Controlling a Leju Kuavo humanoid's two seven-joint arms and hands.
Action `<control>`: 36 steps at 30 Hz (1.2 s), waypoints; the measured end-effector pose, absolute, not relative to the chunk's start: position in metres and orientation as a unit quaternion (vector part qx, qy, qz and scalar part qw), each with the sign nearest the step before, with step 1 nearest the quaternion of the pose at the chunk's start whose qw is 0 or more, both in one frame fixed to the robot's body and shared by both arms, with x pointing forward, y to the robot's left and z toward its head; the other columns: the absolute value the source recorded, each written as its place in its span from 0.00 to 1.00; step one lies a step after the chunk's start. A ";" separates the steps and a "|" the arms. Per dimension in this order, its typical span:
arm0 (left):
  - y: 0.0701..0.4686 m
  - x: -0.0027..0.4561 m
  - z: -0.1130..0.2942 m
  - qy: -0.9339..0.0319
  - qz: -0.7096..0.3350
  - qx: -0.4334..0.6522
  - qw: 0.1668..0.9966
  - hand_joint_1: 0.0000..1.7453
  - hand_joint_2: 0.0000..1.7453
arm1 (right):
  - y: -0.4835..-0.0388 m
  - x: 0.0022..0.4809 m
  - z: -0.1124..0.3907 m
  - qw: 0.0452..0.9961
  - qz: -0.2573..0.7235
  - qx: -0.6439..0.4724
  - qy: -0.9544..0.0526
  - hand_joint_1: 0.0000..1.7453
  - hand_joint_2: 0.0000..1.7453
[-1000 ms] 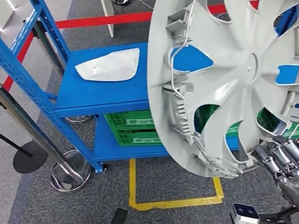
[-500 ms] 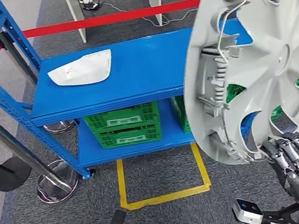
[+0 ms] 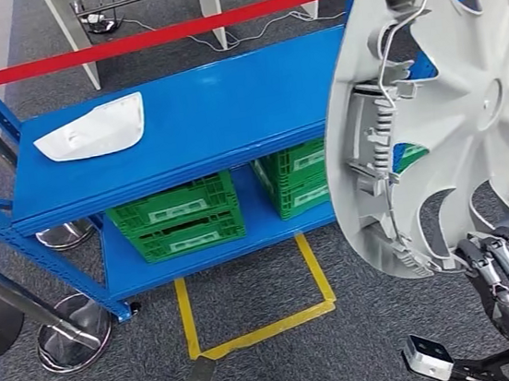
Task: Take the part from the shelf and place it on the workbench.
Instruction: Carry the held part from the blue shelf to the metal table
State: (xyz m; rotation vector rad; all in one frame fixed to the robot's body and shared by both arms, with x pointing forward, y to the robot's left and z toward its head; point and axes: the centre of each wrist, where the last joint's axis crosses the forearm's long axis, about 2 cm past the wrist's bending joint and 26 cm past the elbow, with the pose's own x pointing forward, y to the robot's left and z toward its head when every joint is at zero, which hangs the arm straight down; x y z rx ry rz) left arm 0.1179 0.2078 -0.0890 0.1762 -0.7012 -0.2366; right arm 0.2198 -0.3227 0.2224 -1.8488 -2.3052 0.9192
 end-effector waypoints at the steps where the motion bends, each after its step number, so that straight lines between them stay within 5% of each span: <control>1: 0.208 0.118 -0.089 -0.342 -0.116 0.086 0.929 0.00 0.00 | -0.323 0.219 0.222 0.024 0.299 -0.599 -0.743 1.00 1.00; 36: 0.207 0.122 -0.088 -0.342 -0.127 0.089 0.927 0.00 0.00 | -0.331 0.210 0.231 0.062 0.285 -0.666 -0.686 1.00 1.00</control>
